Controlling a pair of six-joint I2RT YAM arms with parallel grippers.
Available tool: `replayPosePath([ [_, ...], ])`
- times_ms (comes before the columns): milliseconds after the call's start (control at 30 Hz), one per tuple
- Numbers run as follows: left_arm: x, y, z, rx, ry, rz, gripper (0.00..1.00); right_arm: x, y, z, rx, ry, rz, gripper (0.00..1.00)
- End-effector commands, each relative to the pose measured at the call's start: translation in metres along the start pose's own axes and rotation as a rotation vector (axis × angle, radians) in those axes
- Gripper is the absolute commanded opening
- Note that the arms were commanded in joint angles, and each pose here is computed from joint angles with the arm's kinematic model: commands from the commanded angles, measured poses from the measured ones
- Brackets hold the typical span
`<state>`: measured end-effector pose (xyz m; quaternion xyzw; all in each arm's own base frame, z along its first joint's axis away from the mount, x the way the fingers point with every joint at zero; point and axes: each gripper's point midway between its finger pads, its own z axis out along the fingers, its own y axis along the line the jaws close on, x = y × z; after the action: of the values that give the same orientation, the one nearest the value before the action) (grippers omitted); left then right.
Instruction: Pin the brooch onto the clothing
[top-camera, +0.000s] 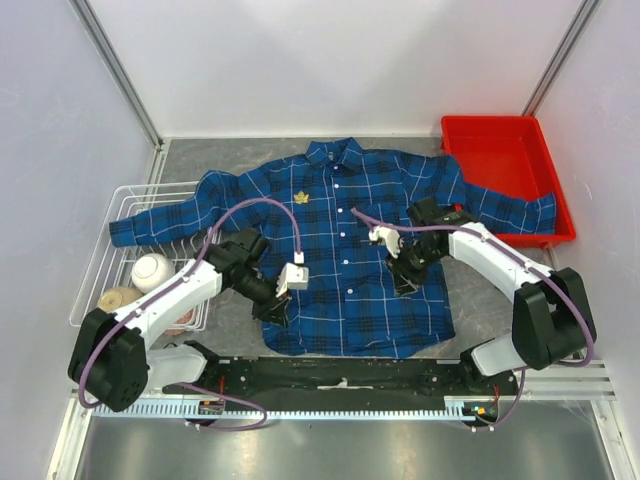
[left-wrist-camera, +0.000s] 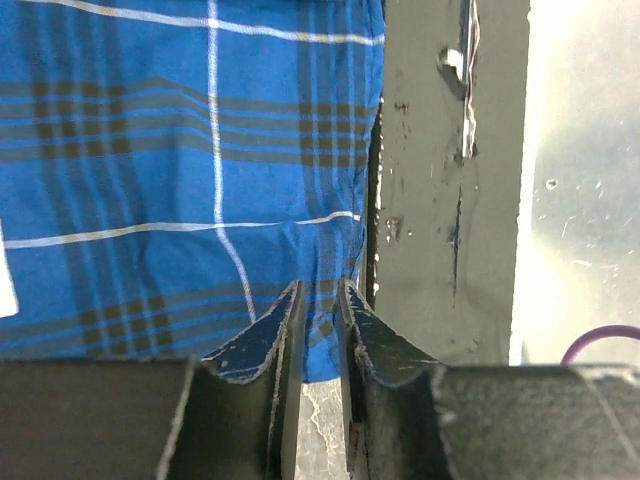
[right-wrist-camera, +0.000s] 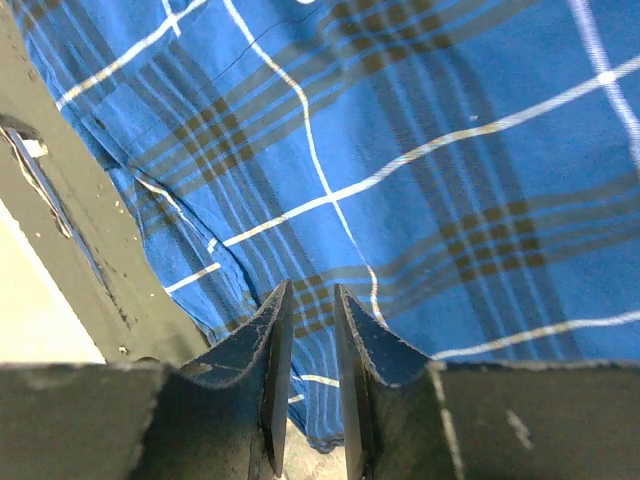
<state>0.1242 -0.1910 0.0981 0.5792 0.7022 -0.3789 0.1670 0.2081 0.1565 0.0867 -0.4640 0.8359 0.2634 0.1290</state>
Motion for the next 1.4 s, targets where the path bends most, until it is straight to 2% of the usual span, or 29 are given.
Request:
replayPosePath([
  [0,0.004,0.018,0.017,-0.065,0.023,0.211,0.25,-0.009,-0.002,0.017,0.053,-0.012,-0.048,0.29],
  [167,0.04,0.015,0.036,-0.017,0.157,0.285,0.24,-0.002,-0.014,0.042,0.045,0.079,0.011,0.31],
  [300,0.056,0.015,0.038,-0.011,0.243,0.375,0.23,0.027,-0.011,0.051,-0.018,0.233,0.027,0.31],
  [367,0.047,0.015,0.034,-0.019,0.224,0.402,0.24,0.034,-0.007,0.051,-0.049,0.266,0.025,0.31],
  [433,0.025,0.005,0.026,-0.017,0.151,0.449,0.28,0.036,0.003,0.048,-0.095,0.275,0.028,0.31],
  [467,0.006,0.003,0.021,-0.029,0.1,0.485,0.36,0.031,0.005,0.046,-0.108,0.26,0.023,0.32],
  [500,-0.012,-0.003,0.019,-0.029,0.037,0.514,0.39,0.027,0.01,0.041,-0.119,0.244,0.015,0.35],
  [567,-0.04,-0.006,0.015,-0.073,-0.017,0.581,0.43,0.013,0.014,0.035,-0.127,0.194,0.001,0.38],
  [733,-0.08,-0.013,0.048,-0.105,-0.048,0.684,0.51,0.003,0.015,0.016,-0.092,0.171,0.007,0.47],
  [867,-0.081,-0.012,0.088,-0.091,-0.03,0.79,0.59,0.027,-0.003,0.004,-0.059,0.19,0.103,0.51],
  [967,-0.088,-0.019,0.107,-0.073,-0.039,0.869,0.62,0.038,-0.019,-0.004,-0.022,0.199,0.169,0.51],
  [1100,-0.086,-0.025,0.128,-0.037,-0.021,0.95,0.63,0.052,-0.034,-0.006,0.02,0.237,0.209,0.52],
  [1367,-0.077,-0.035,0.151,0.083,0.006,1.019,0.61,0.077,-0.048,-0.004,0.055,0.326,0.25,0.51],
])
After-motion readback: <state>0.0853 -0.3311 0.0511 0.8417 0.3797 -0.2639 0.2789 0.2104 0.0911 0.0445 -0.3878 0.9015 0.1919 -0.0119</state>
